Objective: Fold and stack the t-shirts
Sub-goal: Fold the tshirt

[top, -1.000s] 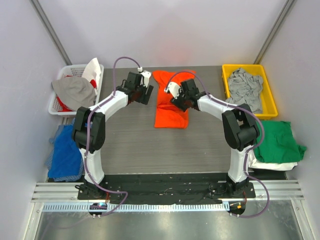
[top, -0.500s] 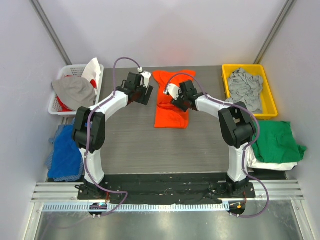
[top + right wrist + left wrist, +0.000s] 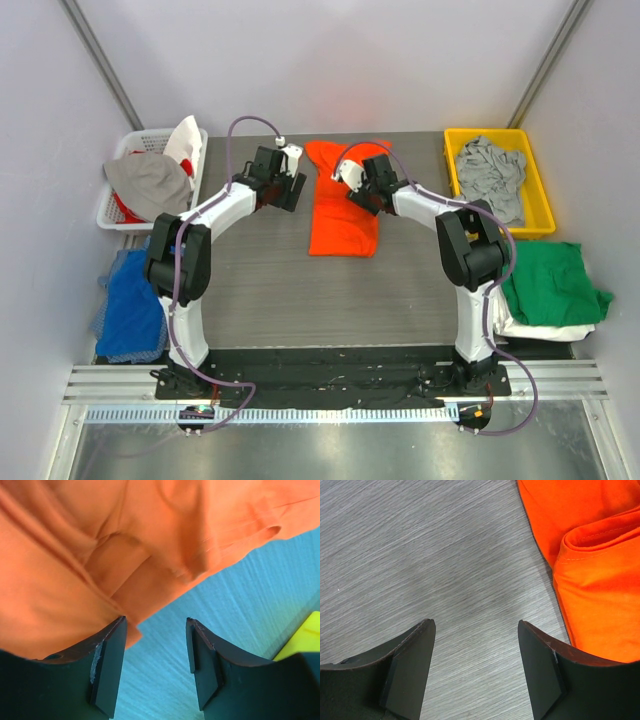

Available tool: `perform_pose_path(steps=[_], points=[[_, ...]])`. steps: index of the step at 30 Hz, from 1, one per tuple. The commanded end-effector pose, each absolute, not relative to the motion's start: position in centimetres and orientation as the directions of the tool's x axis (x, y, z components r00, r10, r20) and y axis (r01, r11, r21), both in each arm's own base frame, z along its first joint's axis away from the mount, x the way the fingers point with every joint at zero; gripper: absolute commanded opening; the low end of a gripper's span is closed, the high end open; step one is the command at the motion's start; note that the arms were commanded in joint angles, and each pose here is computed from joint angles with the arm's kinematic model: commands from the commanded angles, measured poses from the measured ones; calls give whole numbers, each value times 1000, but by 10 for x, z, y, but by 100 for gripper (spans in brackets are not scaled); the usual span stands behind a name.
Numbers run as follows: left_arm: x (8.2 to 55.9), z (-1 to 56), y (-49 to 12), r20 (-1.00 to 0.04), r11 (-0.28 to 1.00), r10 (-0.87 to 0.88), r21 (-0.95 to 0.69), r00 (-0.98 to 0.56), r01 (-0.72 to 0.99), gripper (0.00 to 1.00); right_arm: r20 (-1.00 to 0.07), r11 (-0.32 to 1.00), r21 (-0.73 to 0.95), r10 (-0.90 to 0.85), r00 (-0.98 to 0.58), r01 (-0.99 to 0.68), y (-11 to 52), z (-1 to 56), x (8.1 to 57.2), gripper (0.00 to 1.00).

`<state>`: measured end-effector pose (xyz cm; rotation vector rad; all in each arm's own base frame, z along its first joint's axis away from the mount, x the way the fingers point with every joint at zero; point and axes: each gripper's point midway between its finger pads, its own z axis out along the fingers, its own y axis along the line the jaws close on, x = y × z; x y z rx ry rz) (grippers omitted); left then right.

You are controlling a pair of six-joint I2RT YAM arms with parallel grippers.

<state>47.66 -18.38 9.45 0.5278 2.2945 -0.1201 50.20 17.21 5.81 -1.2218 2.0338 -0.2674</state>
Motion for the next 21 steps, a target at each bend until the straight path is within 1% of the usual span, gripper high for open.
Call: perform_pose_path(steps=[1, 4, 6, 7, 9, 10, 11, 13, 15, 17, 18, 21], points=[[482, 106, -187, -741, 907, 324, 65, -588, 417, 71, -525, 548, -571, -816, -241, -611, 176, 89, 528, 57], [467, 111, -197, -731, 884, 328, 14, -598, 468, 71, -534, 560, -554, -806, -253, -616, 176, 93, 521, 58], [455, 116, -206, -726, 862, 328, -32, -605, 506, 71, -547, 569, -555, -799, -249, -607, 175, 107, 514, 60], [445, 115, -208, -710, 853, 330, -58, -622, 518, 72, -549, 576, -542, -794, -261, -612, 174, 105, 506, 61], [434, 122, -215, -703, 835, 328, -97, -631, 542, 72, -560, 584, -539, -787, -260, -606, 171, 121, 494, 63], [423, 120, -219, -682, 818, 334, -133, -651, 559, 72, -554, 584, -526, -787, -272, -619, 170, 115, 483, 63], [417, 124, -220, -679, 809, 334, -148, -654, 568, 72, -566, 589, -531, -782, -262, -609, 167, 131, 475, 64], [403, 123, -224, -655, 792, 341, -187, -674, 582, 72, -553, 578, -523, -789, -266, -626, 167, 128, 455, 67], [394, 126, -229, -649, 775, 351, -202, -674, 598, 72, -554, 578, -526, -789, -264, -624, 163, 139, 439, 70], [382, 122, -237, -632, 758, 374, -214, -679, 617, 72, -534, 565, -507, -799, -277, -651, 163, 130, 418, 70], [380, 120, -239, -627, 753, 385, -212, -677, 623, 72, -542, 564, -503, -796, -269, -654, 165, 136, 411, 70], [369, 108, -248, -598, 734, 423, -214, -681, 644, 72, -526, 549, -463, -802, -283, -696, 172, 123, 384, 70]])
